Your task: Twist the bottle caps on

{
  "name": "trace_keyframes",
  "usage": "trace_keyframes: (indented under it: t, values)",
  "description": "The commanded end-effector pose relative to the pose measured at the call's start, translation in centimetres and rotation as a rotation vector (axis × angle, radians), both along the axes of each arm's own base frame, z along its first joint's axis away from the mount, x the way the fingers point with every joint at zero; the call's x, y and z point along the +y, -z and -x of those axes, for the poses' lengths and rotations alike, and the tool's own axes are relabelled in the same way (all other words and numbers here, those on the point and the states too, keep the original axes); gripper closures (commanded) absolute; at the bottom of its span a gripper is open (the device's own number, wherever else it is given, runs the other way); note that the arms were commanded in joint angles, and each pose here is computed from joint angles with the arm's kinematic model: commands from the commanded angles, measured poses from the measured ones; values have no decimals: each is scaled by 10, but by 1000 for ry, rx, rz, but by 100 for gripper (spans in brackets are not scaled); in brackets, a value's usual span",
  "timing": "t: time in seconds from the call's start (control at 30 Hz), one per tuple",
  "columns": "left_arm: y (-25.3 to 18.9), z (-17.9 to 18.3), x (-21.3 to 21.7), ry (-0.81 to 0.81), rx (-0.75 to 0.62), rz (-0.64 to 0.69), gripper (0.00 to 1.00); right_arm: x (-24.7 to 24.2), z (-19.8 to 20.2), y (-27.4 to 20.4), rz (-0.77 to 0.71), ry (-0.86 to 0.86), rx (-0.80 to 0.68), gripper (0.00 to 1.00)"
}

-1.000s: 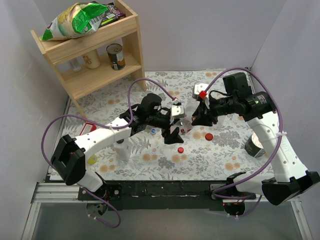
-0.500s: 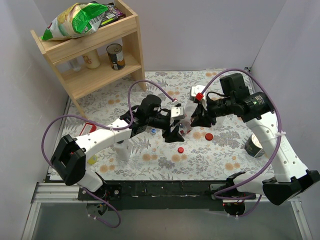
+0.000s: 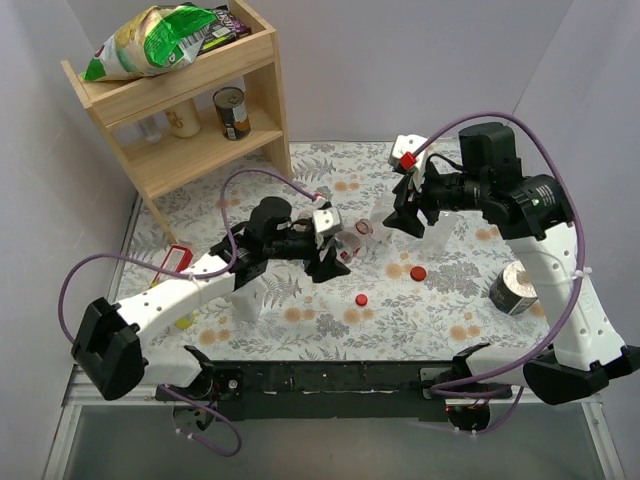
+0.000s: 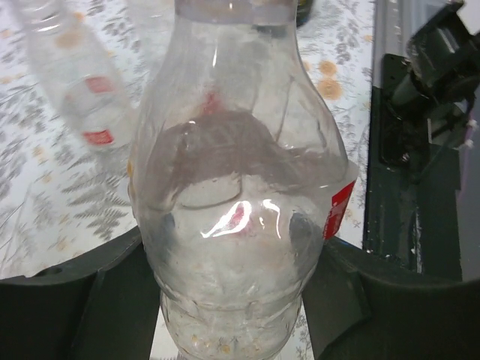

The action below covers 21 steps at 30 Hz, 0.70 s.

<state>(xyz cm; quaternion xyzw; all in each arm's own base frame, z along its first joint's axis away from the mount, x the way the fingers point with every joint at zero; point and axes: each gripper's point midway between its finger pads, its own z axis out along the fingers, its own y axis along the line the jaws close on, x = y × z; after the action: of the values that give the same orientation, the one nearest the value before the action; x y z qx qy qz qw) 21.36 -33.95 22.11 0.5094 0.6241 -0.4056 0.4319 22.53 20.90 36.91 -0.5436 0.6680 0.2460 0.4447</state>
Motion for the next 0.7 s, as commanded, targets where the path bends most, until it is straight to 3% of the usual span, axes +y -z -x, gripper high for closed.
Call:
trace_keyframes:
  t: [0.0, 0.17, 0.27, 0.4, 0.5, 0.67]
  values:
    - [-34, -21, 35, -221, -10, 83, 100, -6, -5, -4, -8, 70, -2, 24]
    - [-84, -36, 72, -446, -111, 228, 100, -1, 9, 73, 91, -95, 87, 22]
    - [-103, -44, 90, -525, -132, 259, 100, -1, 8, 112, 162, -154, 103, 9]
    - [-113, -62, 120, -638, -148, 258, 100, 1, 14, 163, 285, -315, 119, 21]
    - [-127, -66, 132, -659, -157, 270, 100, 2, 15, 206, 385, -369, 153, 36]
    - [-143, -66, 140, -641, -117, 300, 100, 14, 21, 254, 471, -493, 54, 38]
